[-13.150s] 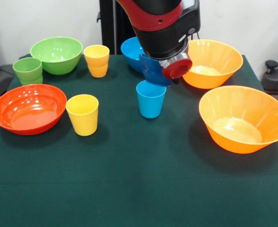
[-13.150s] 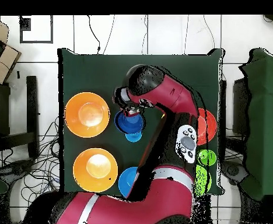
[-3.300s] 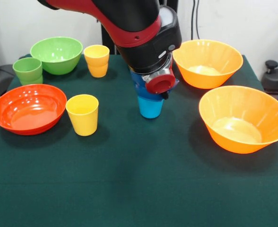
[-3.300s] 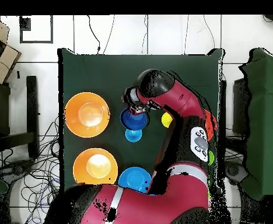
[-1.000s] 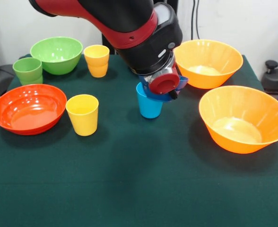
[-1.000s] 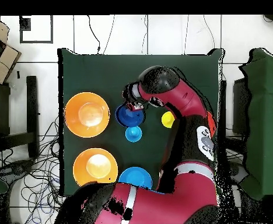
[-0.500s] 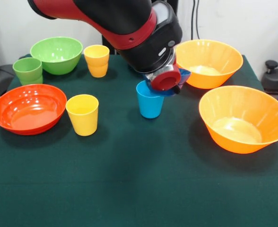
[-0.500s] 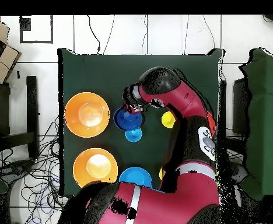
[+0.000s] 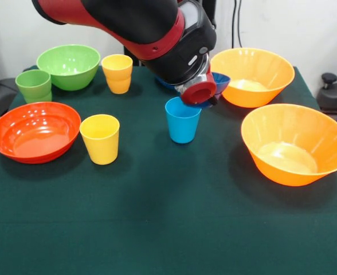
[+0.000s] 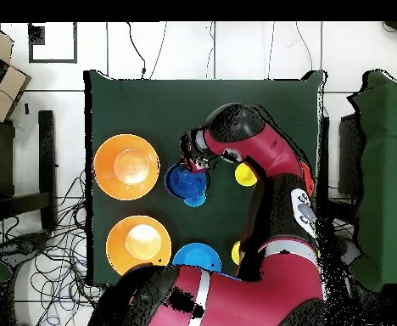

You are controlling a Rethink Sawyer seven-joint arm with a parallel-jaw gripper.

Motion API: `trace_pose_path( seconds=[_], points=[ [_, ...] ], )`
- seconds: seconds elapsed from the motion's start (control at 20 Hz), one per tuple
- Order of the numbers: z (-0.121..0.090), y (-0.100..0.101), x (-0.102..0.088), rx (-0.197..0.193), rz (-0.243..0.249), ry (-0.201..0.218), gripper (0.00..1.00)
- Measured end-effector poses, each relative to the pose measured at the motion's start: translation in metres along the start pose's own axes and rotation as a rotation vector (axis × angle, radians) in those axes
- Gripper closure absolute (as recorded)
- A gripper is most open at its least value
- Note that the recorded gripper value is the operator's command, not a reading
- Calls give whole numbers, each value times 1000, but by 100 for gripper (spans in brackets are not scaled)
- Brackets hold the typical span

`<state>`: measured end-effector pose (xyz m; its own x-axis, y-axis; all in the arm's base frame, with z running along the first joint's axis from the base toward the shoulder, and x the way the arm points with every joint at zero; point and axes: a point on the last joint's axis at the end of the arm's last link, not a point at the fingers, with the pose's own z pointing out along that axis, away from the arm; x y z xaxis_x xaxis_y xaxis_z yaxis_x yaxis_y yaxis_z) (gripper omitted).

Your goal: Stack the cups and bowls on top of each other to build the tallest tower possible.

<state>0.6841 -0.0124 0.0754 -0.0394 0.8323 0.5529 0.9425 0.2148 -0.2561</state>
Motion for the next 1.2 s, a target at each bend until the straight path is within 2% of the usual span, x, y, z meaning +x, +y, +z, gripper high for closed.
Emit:
trace_pose_path(
  seconds=[0.4, 1.2],
  points=[
    [9, -7, -1, 18, 12, 12, 100],
    [30, -15, -14, 76, -1, -18, 100]
  ],
)
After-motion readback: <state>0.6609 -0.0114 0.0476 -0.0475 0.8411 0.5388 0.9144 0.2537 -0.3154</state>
